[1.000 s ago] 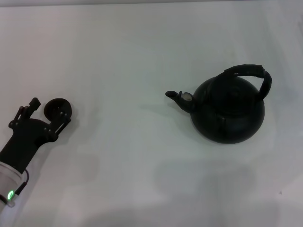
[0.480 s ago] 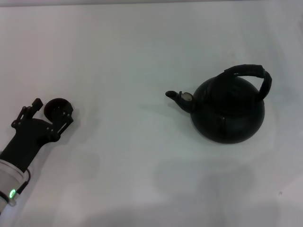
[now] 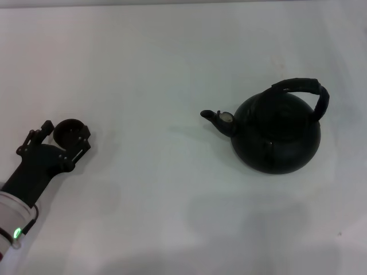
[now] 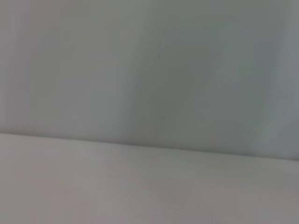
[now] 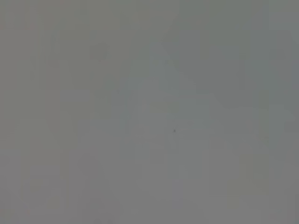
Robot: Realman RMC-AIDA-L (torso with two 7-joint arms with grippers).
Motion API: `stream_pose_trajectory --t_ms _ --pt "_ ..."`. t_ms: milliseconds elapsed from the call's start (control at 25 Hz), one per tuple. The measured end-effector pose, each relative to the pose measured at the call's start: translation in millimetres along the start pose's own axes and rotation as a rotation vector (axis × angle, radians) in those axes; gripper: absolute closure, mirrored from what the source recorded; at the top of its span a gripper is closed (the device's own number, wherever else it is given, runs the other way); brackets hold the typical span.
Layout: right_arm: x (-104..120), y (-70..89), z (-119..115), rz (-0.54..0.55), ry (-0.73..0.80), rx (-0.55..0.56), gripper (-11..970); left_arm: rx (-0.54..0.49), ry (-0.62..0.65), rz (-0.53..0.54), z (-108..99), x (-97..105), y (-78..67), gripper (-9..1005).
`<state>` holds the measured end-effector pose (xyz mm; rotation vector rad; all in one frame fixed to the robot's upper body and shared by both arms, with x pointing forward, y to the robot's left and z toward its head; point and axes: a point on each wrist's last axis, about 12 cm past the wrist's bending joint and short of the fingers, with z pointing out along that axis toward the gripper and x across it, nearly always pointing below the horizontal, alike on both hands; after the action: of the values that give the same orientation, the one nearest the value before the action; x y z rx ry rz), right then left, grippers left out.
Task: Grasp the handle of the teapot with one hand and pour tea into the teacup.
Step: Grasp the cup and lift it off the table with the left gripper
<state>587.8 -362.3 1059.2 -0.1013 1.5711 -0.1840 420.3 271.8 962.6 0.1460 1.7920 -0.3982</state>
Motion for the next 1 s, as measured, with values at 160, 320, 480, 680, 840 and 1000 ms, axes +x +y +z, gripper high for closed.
stream_pose_trajectory --t_ms 160,320,480,680,840,1000 --pt "-0.1 0.1 0.0 -0.002 0.000 -0.003 243 0.006 0.010 0.003 1.7 0.6 -0.8 122" --pt "-0.3 0.0 0.2 -0.002 -0.001 -0.006 243 0.013 0.018 0.007 2.9 1.0 -1.5 123" --pt "-0.5 -1.4 0.2 -0.003 -0.001 -0.004 243 0.014 0.020 0.009 4.1 0.7 -1.4 123" --pt "-0.4 -2.0 0.1 -0.002 -0.001 -0.003 243 0.014 0.023 0.009 4.5 0.8 -1.4 124" --pt "-0.5 -2.1 0.2 -0.002 -0.001 -0.003 243 0.011 0.036 0.011 6.0 1.7 -0.9 125" --pt "-0.7 -1.9 0.4 -0.002 -0.001 -0.004 244 0.010 0.040 0.009 7.2 1.6 -0.5 127"
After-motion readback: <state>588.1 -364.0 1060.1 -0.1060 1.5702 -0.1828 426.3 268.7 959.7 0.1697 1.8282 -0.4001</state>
